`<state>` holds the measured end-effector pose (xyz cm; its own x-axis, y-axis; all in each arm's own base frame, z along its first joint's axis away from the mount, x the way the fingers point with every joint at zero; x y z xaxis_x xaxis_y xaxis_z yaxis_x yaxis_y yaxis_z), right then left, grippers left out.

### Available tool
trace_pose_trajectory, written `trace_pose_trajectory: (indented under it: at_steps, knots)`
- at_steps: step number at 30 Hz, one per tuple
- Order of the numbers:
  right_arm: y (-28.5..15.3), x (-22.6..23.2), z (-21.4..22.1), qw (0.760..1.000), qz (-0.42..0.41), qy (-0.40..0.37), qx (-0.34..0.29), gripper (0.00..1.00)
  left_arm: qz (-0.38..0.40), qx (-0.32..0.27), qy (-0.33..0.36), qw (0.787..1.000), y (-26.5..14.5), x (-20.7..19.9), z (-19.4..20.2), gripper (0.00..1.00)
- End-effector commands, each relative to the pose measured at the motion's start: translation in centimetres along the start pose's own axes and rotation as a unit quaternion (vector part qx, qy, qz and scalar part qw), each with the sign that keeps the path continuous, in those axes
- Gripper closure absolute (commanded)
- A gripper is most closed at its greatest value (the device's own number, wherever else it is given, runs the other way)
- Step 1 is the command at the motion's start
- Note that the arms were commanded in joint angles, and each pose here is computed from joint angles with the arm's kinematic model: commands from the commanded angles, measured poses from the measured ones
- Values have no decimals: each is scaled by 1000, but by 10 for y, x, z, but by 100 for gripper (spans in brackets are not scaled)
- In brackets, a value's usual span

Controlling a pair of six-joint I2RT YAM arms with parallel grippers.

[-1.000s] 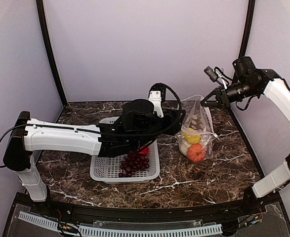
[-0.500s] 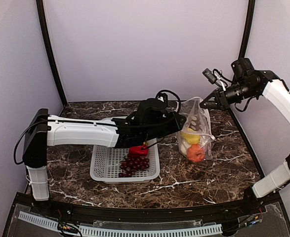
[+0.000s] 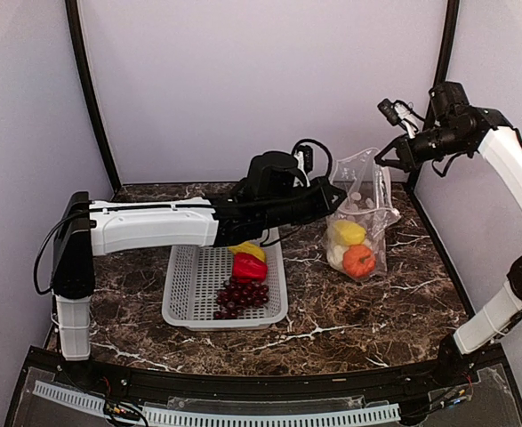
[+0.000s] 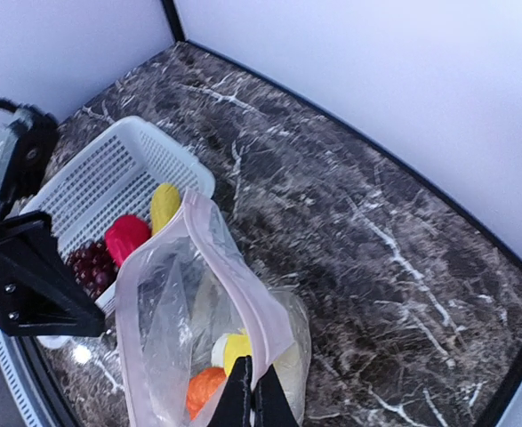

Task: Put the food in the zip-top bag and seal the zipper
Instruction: Adjust the zipper food storage bag at the center of the board.

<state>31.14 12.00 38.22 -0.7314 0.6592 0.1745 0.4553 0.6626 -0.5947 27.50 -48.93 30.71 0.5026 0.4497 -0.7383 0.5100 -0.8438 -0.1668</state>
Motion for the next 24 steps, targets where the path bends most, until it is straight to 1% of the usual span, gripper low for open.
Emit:
trace_pose_trajectory:
  at_steps: [1, 2, 4, 6, 9, 10, 11, 12, 13, 14, 15, 16, 18, 20, 21, 22, 23, 24]
  knots:
    - [-39, -10, -43, 993, 76, -29, -82, 100, 30, -32, 63, 997, -28, -30, -27, 99]
    - [-42, -10, -46, 992, 81, -33, -92, 100, 33, -34, 68, 997, -29, -28, -26, 95]
    - [-38, -8, -44, 992, 69, -32, -100, 100, 36, -33, 74, 996, -31, -26, -23, 78]
    - [-24, -6, -33, 996, 34, -23, -84, 100, 33, -26, 80, 996, -33, -20, -18, 68]
    - [3, 4, -7, 999, -22, -15, -43, 100, 11, -19, 90, 996, -41, -9, -13, 61]
    - [13, 9, 4, 999, -37, -15, -27, 100, -6, -7, 93, 996, -43, 1, -6, 58]
    - [22, 13, 14, 999, -47, -15, -13, 100, -15, -12, 98, 995, -49, 3, -9, 56]
    - [29, 16, 23, 998, -54, -16, -1, 100, -35, 2, 101, 994, -53, 15, -1, 53]
    - [35, 19, 32, 998, -63, -17, 10, 100, -45, -4, 108, 993, -60, 17, -6, 51]
    - [39, 21, 39, 997, -71, -16, 18, 100, -68, 13, 113, 991, -63, 28, 1, 48]
    - [43, 22, 44, 996, -81, -14, 24, 100, -82, 7, 119, 989, -69, 30, -3, 47]
    - [45, 23, 48, 996, -86, -11, 29, 100, -107, 25, 121, 987, -73, 41, 3, 45]
    - [48, 24, 52, 995, -94, -6, 32, 100, -137, 35, 118, 983, -78, 51, 7, 44]
    - [50, 24, 52, 994, -102, -2, 31, 100, -144, 52, 84, 985, -76, 62, 20, 45]
    - [52, 24, 52, 994, -106, 0, 30, 100, -136, 50, 52, 988, -72, 66, 26, 46]
    - [53, 24, 51, 993, -111, 2, 31, 100, -124, 65, 36, 989, -65, 70, 36, 46]
    - [55, 24, 51, 993, -115, 5, 32, 100, -107, 60, 11, 992, -59, 68, 39, 47]
    - [57, 25, 50, 992, -120, 6, 33, 100, -98, 75, -7, 992, -51, 73, 50, 47]
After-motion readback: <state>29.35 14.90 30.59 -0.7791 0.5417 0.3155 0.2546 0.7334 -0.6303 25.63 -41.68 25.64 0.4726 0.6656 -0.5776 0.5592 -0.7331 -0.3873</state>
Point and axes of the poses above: each gripper's point midway between its finger pads, its own y axis out along the fingers, its own x axis along the line the jaws close on, z = x × y, the point moved 7 cm from there along -y, back along the fingers, and after that the axes turned 3 degrees about y, right-handed, at the moved point
